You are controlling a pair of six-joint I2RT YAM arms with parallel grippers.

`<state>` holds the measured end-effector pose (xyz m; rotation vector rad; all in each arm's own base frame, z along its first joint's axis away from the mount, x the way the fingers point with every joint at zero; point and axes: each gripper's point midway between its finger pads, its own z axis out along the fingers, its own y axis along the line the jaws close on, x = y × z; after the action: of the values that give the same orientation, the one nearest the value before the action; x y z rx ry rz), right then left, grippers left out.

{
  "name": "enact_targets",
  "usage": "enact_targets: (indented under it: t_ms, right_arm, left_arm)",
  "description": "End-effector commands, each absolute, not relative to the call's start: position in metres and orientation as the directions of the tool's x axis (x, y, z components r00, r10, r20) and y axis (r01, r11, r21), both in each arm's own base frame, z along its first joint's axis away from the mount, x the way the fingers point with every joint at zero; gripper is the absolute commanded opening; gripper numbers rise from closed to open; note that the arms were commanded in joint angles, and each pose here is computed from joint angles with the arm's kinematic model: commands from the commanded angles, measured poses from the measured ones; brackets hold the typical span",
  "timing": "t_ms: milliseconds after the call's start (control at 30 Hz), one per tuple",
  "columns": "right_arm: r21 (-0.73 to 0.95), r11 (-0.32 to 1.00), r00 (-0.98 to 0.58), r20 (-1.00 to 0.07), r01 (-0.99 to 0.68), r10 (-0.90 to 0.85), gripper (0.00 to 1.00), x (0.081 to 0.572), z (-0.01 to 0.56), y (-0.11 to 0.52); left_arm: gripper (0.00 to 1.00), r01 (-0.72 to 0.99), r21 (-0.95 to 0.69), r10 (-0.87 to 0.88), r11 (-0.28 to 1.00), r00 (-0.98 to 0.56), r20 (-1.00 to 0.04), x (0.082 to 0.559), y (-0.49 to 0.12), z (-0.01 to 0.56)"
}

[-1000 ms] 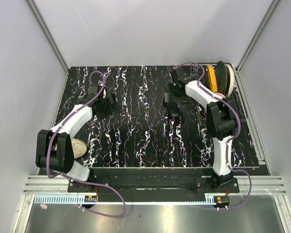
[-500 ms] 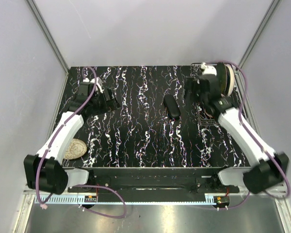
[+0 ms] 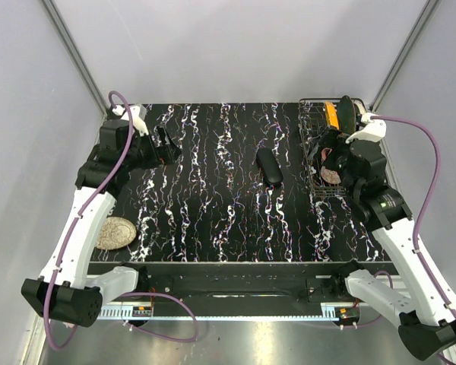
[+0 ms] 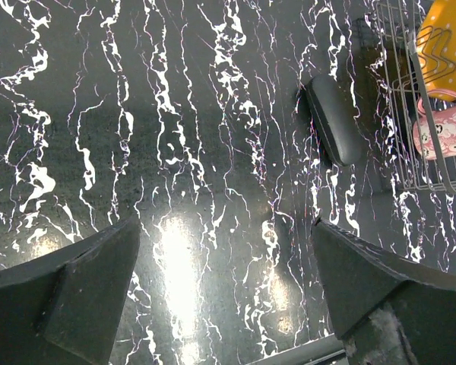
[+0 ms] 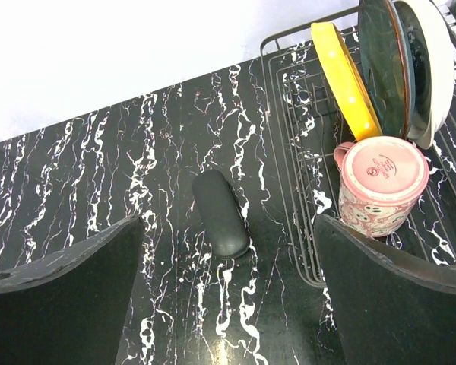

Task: Organize the sunglasses

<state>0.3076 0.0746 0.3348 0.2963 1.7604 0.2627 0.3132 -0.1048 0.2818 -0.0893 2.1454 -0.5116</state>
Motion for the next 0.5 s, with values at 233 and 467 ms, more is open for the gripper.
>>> enact_targets:
  t_ms: [233, 467]
  right_arm:
    - [0.363, 0.929, -0.151, -0.917, 0.071, 0.370, 1.00, 0.309, 0.362, 0.072]
    - [0.373, 0.925, -0.151, -0.912, 0.077, 0.380, 1.00, 0.309, 0.360, 0.071]
  left_arm:
    - [0.99, 0.149, -0.360, -0.232, 0.921, -0.533, -0.814, 0.304, -0.098, 0.313]
    - [0.99, 0.152, -0.364, -0.235, 0.919, -0.530, -0.815, 0.304, -0.099, 0.317]
